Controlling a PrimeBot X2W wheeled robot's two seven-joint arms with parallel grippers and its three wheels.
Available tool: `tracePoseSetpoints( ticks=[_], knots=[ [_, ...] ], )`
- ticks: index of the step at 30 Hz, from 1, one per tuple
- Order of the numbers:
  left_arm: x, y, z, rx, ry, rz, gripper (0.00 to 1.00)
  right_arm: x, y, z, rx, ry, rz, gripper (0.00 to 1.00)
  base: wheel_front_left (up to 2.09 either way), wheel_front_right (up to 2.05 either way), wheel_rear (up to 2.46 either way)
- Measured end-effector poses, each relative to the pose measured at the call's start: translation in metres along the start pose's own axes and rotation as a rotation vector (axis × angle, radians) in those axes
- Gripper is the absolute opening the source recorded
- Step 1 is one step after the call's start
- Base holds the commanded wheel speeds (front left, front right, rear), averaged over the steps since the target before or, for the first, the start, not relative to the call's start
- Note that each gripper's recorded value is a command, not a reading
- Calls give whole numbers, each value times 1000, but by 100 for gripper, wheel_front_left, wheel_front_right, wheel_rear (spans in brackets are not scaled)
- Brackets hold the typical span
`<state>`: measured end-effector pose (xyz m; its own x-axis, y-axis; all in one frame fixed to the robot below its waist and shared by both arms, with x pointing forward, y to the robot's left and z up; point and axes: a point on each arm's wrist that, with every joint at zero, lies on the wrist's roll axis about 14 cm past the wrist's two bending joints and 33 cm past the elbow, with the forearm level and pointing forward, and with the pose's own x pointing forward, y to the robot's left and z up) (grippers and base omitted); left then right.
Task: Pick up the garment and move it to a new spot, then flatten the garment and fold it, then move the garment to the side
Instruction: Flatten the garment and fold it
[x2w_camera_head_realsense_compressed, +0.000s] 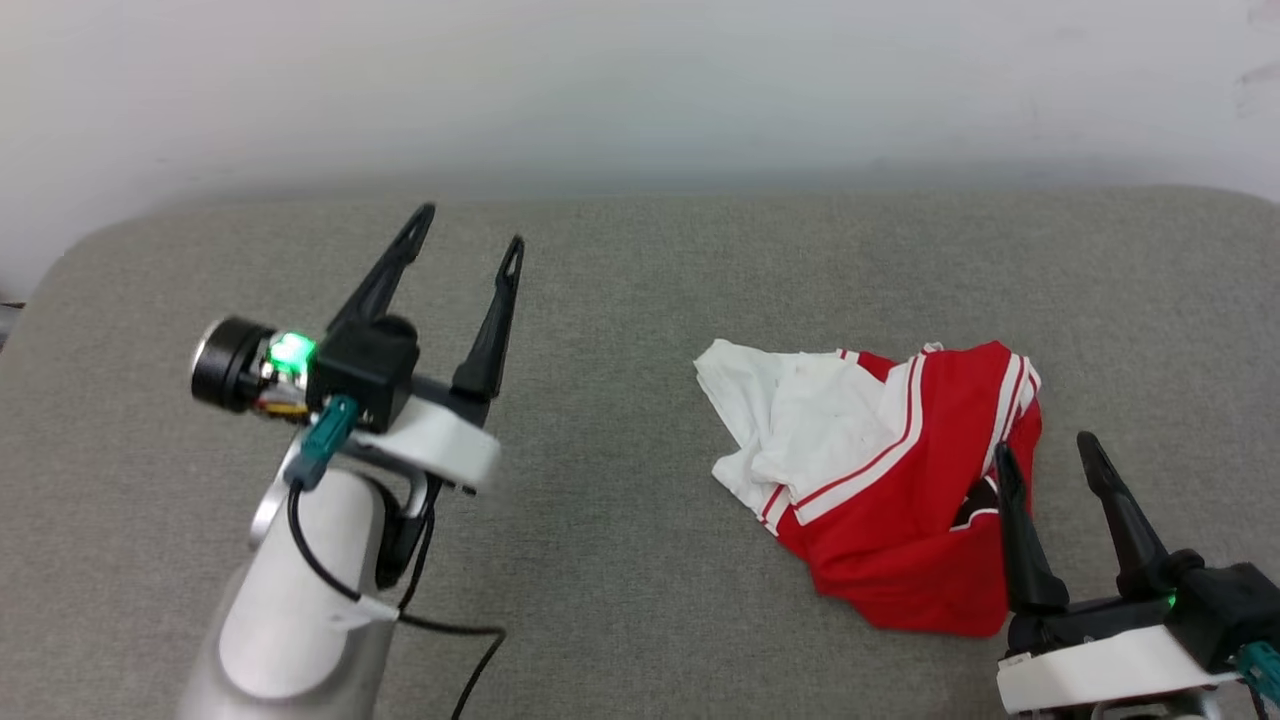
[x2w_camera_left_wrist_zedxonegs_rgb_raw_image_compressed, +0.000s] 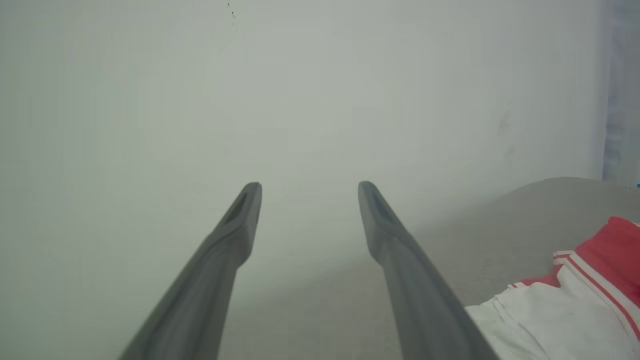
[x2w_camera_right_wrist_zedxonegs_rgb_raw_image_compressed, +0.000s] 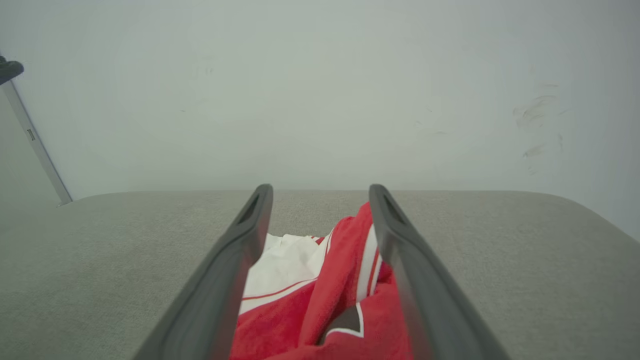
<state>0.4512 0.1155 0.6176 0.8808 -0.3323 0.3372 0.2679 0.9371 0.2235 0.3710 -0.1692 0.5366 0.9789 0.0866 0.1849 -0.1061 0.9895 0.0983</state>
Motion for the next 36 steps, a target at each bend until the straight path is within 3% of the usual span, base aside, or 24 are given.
tracePoseSetpoints(
  ticks=[9, 14, 20, 25, 36],
  knots=[
    [82, -44, -8, -5, 11, -209, 100, 10, -18, -7, -8, 14, -50, 100, 0, 0, 0],
    [104, -89, -37, -82, 202, -366, 100, 14, -30, -11, -22, 22, -81, 100, 0, 0, 0],
    [99, -132, -80, -113, 539, -558, 100, 19, -38, -13, -30, 25, -101, 100, 0, 0, 0],
    [73, -150, -123, -67, 832, -697, 100, 23, -44, -17, -25, 33, -118, 100, 0, 0, 0],
    [47, -158, -200, 51, 1116, -818, 100, 30, -63, -30, -29, 63, -163, 100, 0, 0, 0]
  ],
)
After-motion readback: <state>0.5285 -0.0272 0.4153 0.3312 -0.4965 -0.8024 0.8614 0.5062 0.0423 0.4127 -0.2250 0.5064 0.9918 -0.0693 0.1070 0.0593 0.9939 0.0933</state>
